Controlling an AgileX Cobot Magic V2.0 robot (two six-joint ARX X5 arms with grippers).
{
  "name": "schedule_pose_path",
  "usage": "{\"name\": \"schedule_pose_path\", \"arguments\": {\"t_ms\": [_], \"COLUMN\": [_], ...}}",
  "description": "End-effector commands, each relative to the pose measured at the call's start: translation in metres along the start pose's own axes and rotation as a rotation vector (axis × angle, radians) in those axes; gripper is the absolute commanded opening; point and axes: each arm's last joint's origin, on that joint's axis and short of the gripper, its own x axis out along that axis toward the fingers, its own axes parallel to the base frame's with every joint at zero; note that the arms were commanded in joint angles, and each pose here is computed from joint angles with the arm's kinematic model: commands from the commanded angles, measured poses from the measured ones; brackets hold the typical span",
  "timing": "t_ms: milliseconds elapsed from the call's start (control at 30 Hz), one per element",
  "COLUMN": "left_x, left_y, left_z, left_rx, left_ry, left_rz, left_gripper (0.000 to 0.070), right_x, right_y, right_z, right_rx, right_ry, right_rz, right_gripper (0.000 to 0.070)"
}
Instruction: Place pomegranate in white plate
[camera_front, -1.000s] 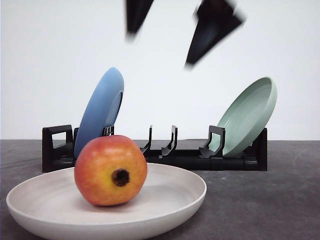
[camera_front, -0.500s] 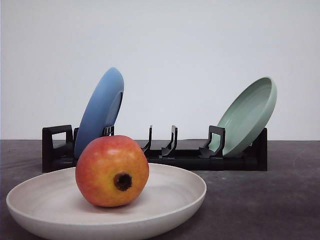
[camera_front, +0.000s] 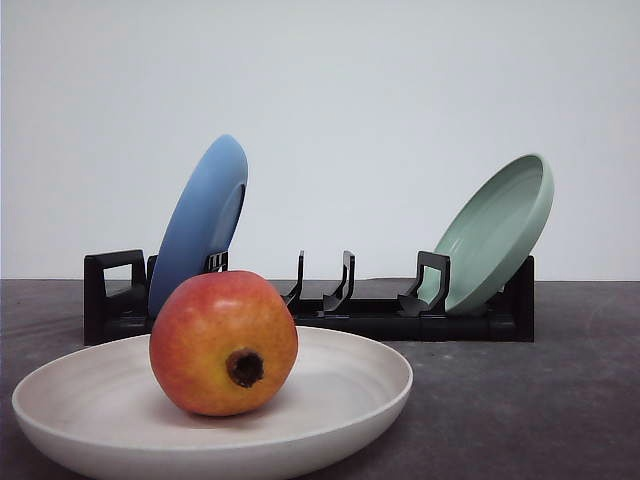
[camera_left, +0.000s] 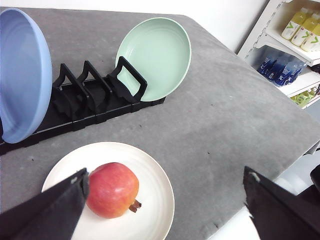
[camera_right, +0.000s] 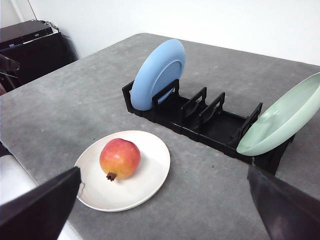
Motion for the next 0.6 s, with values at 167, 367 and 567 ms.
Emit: {"name": "schedule_pose_path", "arguments": {"t_ms": [167,367,567], "left_x": [-0.0011,-0.0014,-0.0015], "left_y": [-0.0026,-0.0025,-0.0024], "left_z": [0.0023,0.0025,0.0025], "left_rx": [0.031,0.044,0.044], "left_ry": [-0.007,-0.008,-0.009], "left_rz": [-0.015,-0.017,-0.017], "left_gripper": [0.0013,0.0,0.0], "right_x": [-0.0005,-0.0006,-0.0006], "right_y": [0.0001,0.0001,0.0003], "right_z": [0.0004,0.0003,0.0015], "right_rx": [-0.002,-0.005,-0.003], "right_ry": [0.009,0.009,-0.003], "right_rz": [0.006,0.007,0.009], "right_gripper": [0.0018,0.0004,0.0004]}}
